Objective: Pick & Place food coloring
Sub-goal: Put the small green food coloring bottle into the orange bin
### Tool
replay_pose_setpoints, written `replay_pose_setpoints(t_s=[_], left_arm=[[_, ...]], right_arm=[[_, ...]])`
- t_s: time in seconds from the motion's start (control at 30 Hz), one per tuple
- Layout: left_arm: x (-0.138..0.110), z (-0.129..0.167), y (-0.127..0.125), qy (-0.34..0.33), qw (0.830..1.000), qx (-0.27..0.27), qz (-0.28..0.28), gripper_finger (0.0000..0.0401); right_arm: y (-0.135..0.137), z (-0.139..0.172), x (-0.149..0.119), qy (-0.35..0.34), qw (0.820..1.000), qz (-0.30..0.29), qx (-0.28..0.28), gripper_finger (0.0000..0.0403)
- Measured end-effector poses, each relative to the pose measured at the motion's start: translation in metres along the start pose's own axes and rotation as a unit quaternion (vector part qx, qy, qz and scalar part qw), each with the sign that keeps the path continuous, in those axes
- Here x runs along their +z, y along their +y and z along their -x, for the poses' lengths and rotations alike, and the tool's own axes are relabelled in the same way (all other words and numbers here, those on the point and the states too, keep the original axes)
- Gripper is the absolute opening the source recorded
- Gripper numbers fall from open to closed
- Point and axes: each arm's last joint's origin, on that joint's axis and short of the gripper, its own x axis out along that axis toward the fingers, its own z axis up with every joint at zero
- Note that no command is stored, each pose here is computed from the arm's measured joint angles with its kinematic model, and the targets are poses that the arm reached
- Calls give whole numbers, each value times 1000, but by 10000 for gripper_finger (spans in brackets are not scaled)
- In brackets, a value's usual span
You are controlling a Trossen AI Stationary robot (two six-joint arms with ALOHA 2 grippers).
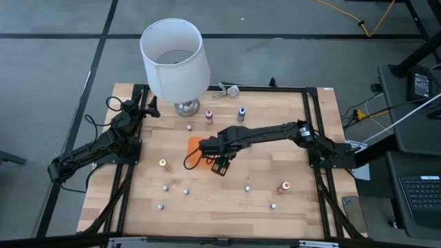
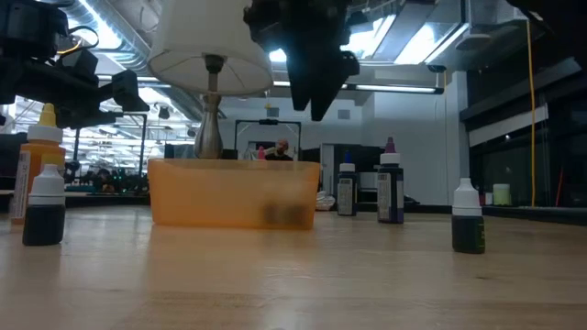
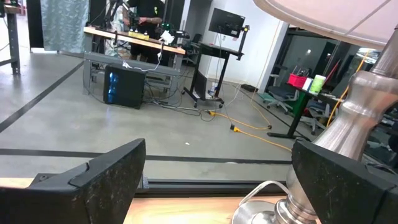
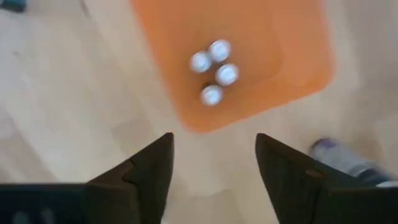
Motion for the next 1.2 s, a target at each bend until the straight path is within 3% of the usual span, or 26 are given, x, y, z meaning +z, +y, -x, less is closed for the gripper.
replay_pose_setpoints(t_s=[0.23,0.67,0.9,1.2], left_arm=[[0,0,0,0,1000,0,0,391],[0,0,0,0,1000,0,0,391],[0,0,0,0,1000,0,0,391],[0,0,0,0,1000,0,0,391]], right_arm=[[36,3,-32,26,999,-21,6,254],[83,-4,-80,28,999,23,-10,255],[76,-28,-112,41,999,20,-26,255],[61,-58,-129,43,998,2,-51,255]])
